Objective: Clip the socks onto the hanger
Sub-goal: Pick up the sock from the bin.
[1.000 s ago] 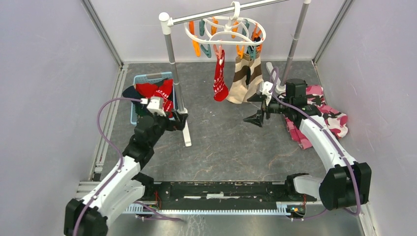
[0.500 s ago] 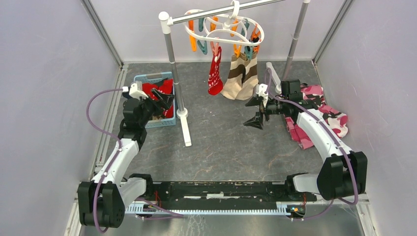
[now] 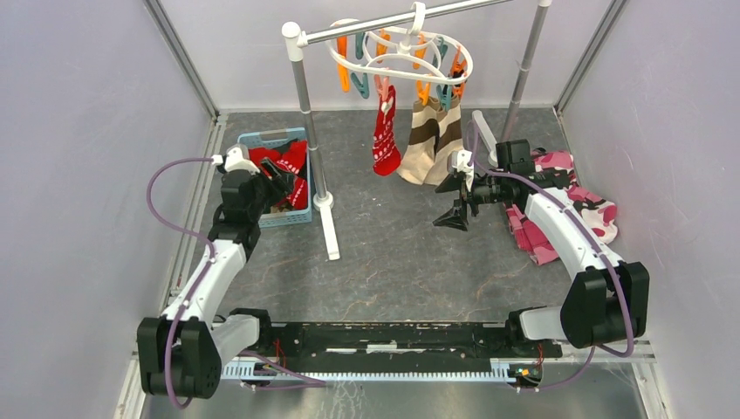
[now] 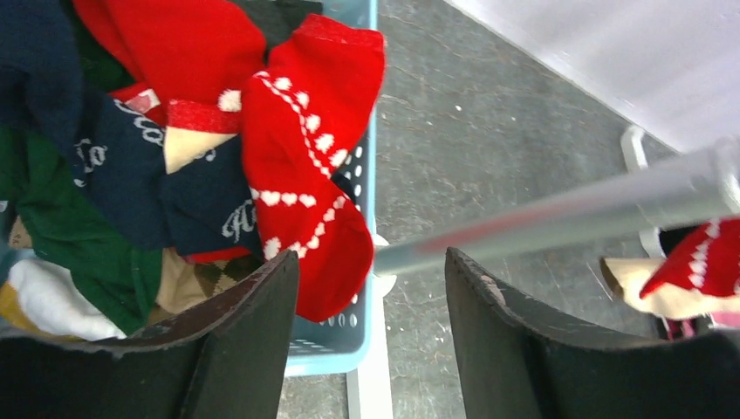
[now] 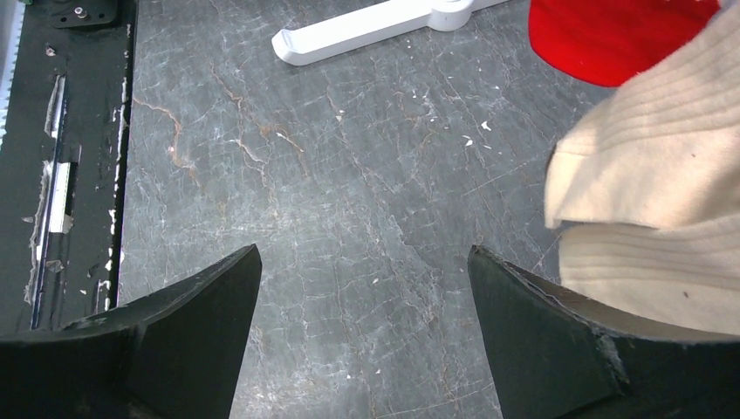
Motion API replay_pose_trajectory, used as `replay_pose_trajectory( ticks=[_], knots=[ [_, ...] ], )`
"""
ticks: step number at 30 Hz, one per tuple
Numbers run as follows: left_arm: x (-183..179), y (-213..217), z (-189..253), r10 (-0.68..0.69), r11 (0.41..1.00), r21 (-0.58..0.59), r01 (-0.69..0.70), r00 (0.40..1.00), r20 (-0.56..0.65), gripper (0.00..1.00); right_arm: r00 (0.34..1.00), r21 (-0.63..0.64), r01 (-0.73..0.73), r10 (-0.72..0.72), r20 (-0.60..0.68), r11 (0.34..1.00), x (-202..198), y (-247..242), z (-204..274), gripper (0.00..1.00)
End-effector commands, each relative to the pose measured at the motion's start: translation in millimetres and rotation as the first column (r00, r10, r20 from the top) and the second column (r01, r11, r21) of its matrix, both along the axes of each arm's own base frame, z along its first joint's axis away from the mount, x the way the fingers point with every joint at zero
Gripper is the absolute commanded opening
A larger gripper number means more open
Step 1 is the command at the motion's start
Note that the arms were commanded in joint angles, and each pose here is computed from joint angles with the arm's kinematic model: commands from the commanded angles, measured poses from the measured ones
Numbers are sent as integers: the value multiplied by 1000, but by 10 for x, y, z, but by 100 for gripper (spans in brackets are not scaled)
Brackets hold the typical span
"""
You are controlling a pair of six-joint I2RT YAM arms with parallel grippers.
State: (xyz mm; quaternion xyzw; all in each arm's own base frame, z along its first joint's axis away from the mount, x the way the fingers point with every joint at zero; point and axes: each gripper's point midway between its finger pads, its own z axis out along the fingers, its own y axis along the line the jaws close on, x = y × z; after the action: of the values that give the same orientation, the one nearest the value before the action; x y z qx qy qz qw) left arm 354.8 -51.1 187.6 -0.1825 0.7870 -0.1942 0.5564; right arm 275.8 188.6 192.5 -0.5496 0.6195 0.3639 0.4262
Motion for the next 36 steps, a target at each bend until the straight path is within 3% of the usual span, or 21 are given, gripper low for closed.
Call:
replay_pose_trajectory(
  ticks=[1, 7, 14, 20, 22, 28, 36],
  knots=[
    [187, 300, 37, 148, 986, 84, -144, 988, -47, 64, 999, 10, -18, 17, 33, 1000, 39, 21, 137, 94],
    [413, 497, -44, 274, 958, 140, -252, 948, -164, 64, 999, 12, -25, 25, 33, 1000, 23, 25, 152, 93],
    [750, 424, -286, 186, 962, 246, -116, 940, -284, 62, 999, 10, -31, 31, 41, 999, 4, 19, 178, 93],
    [868, 345, -635, 100, 957, 289, 15, 921, -376, 50, 998, 12, -47, 47, 41, 999, -34, 24, 189, 93],
    [875, 386, -671, 115, 951, 310, 11, 916, -384, 39, 998, 13, -51, 51, 39, 999, -38, 26, 193, 92],
    [911, 364, -415, 94, 949, 315, 10, 944, -315, 6, 997, 18, -70, 69, 33, 997, -70, 35, 198, 92],
    [723, 327, 487, 49, 951, 309, -23, 996, -78, 2, 997, 24, -75, 75, 24, 997, -73, 43, 182, 92]
  ],
)
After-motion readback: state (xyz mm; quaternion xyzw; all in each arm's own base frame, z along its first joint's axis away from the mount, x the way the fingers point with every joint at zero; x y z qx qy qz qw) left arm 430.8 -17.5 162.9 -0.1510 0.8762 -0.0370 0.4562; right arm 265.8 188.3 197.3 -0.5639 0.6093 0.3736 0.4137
